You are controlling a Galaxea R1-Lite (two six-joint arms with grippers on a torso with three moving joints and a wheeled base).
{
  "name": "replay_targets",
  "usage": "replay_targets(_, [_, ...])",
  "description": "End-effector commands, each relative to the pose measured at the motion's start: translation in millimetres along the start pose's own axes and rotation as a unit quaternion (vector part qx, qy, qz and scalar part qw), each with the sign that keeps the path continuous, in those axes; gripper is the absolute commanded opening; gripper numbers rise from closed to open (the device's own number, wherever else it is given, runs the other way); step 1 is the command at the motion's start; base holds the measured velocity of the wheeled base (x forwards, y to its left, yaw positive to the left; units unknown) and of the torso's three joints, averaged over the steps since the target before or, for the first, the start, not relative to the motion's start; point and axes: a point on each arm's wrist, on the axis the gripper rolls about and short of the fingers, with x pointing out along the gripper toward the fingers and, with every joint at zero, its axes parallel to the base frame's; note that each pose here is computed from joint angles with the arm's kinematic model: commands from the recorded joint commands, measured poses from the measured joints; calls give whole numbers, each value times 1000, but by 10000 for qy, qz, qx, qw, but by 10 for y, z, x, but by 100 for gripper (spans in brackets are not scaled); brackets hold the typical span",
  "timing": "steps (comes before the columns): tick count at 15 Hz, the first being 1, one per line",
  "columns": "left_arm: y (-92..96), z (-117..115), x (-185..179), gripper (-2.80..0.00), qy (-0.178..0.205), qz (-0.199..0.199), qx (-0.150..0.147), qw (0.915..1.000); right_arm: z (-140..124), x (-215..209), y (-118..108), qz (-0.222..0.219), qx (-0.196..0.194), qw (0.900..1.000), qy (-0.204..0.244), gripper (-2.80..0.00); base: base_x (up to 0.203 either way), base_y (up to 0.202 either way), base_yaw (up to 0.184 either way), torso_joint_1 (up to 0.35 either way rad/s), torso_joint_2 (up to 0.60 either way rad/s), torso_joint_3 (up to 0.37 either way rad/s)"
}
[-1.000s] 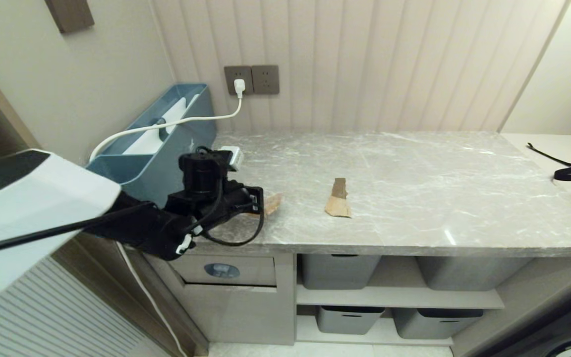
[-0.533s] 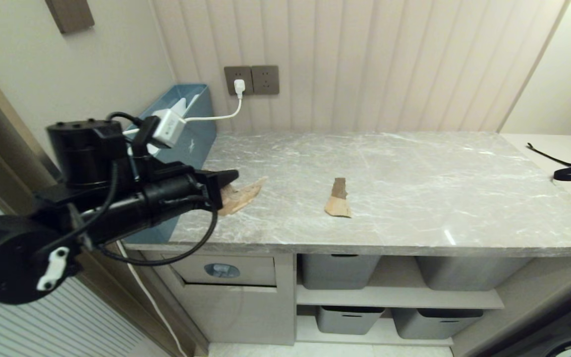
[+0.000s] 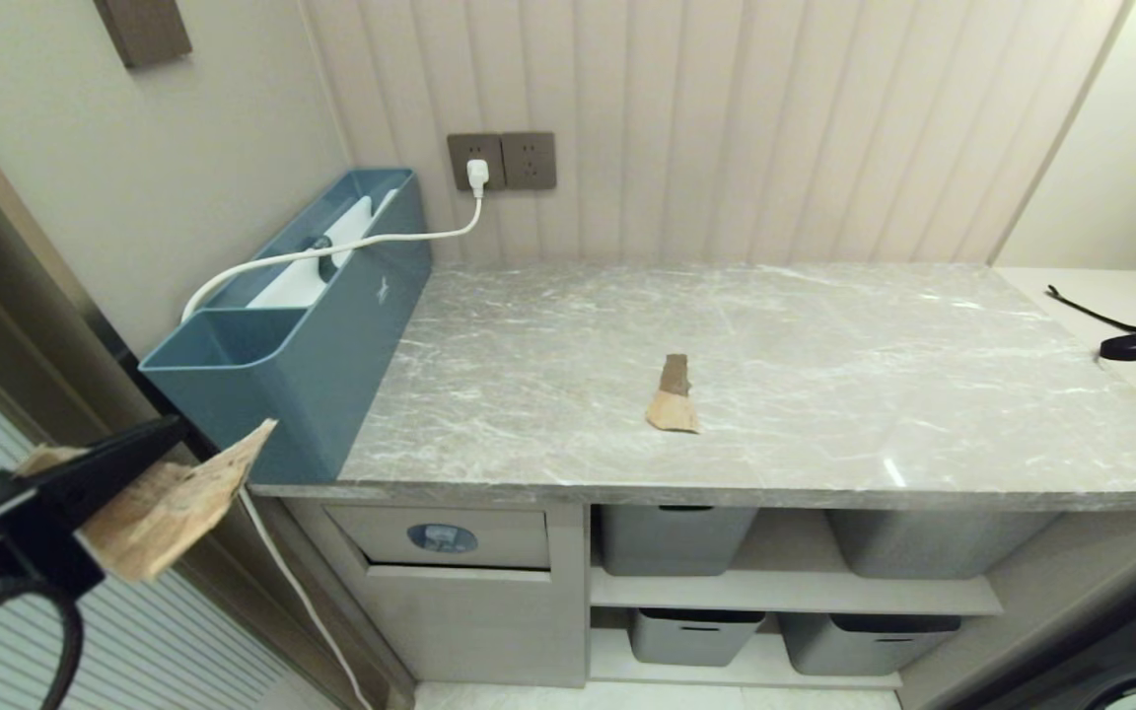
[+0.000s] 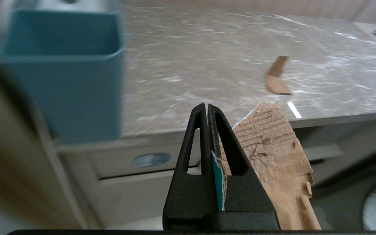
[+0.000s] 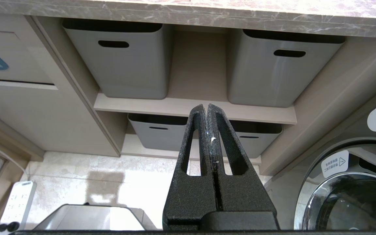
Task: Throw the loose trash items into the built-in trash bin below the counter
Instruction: Put the garbage in the trash can
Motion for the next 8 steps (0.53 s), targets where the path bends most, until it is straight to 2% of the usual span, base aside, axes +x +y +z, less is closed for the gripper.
replay_targets(1, [-2, -96, -415, -280, -449, 279, 59, 9986, -1, 1, 0, 3, -4, 10000, 10, -280, 0, 0, 0, 0, 0, 0])
replay_targets(5, [2, -213, -498, -280, -295, 340, 84, 9990, -4, 2, 0, 3, -3, 10000, 16, -280, 0, 0, 0, 0, 0, 0])
replay_targets(8, [17, -339, -581, -280, -228, 633, 534, 9963, -5, 2, 0, 3, -4, 10000, 17, -280, 0, 0, 0, 0, 0, 0])
